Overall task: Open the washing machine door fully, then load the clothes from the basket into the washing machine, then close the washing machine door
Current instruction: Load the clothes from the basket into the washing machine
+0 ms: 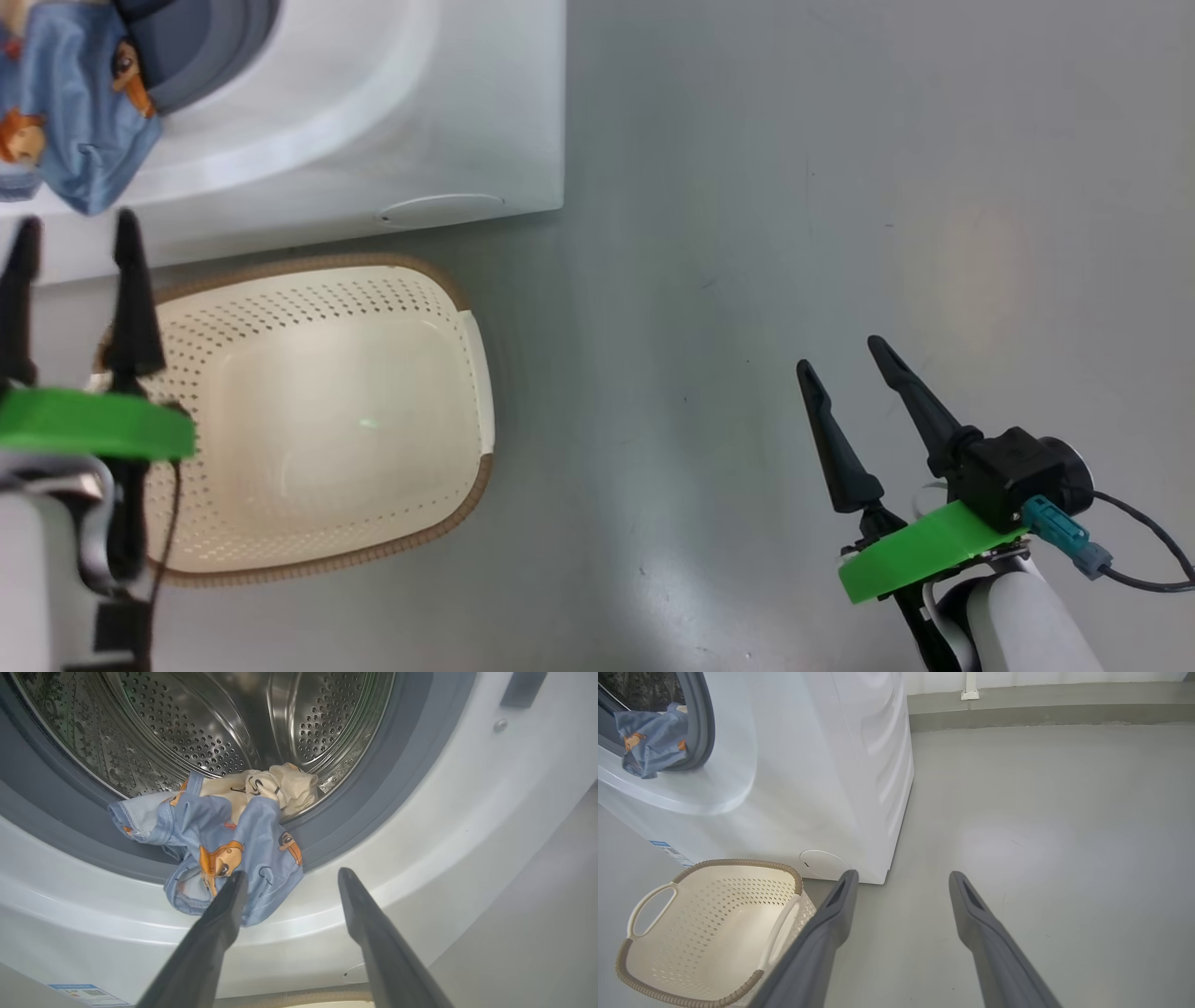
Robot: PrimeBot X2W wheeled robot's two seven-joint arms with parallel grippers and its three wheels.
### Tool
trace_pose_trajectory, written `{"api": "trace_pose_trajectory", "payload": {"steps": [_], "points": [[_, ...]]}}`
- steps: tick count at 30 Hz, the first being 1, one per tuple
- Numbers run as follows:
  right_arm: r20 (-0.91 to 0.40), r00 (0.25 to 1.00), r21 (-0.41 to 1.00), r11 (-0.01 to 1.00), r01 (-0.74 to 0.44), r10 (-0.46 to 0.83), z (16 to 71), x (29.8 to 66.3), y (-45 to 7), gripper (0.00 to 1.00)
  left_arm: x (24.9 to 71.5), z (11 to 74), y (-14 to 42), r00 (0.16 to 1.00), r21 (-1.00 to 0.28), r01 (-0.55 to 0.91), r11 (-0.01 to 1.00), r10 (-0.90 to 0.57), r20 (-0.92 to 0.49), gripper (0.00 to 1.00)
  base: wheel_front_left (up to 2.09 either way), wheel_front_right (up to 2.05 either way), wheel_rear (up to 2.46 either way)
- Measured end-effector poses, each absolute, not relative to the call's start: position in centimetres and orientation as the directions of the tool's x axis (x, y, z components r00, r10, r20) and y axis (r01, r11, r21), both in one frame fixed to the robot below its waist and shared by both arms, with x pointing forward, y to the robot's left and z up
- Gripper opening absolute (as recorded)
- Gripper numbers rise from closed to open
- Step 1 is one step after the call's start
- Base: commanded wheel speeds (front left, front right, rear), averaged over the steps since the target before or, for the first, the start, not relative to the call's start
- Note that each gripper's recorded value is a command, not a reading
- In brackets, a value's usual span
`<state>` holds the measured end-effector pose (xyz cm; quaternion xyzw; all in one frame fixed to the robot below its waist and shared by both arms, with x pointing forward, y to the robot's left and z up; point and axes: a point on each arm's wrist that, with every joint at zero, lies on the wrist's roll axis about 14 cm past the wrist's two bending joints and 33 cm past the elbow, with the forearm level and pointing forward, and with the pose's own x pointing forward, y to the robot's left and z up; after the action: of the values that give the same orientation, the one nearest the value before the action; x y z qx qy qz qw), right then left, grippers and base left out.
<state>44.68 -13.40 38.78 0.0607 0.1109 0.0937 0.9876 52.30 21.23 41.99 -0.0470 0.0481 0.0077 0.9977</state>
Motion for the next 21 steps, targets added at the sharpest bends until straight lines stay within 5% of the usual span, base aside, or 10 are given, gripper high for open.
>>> {"api": "trace_pose_trajectory", "payload": {"steps": [21], "points": [[-0.226, 0.962, 0.157, 0.981, -0.117, 0.151, 37.3, 44.8, -15.1, 1.00, 61.3, 39.7, 22.7, 0.943, 0.055, 0.020, 0.998, -0.001, -0.334, 1.00, 0.00, 0.00, 0.00]]}}
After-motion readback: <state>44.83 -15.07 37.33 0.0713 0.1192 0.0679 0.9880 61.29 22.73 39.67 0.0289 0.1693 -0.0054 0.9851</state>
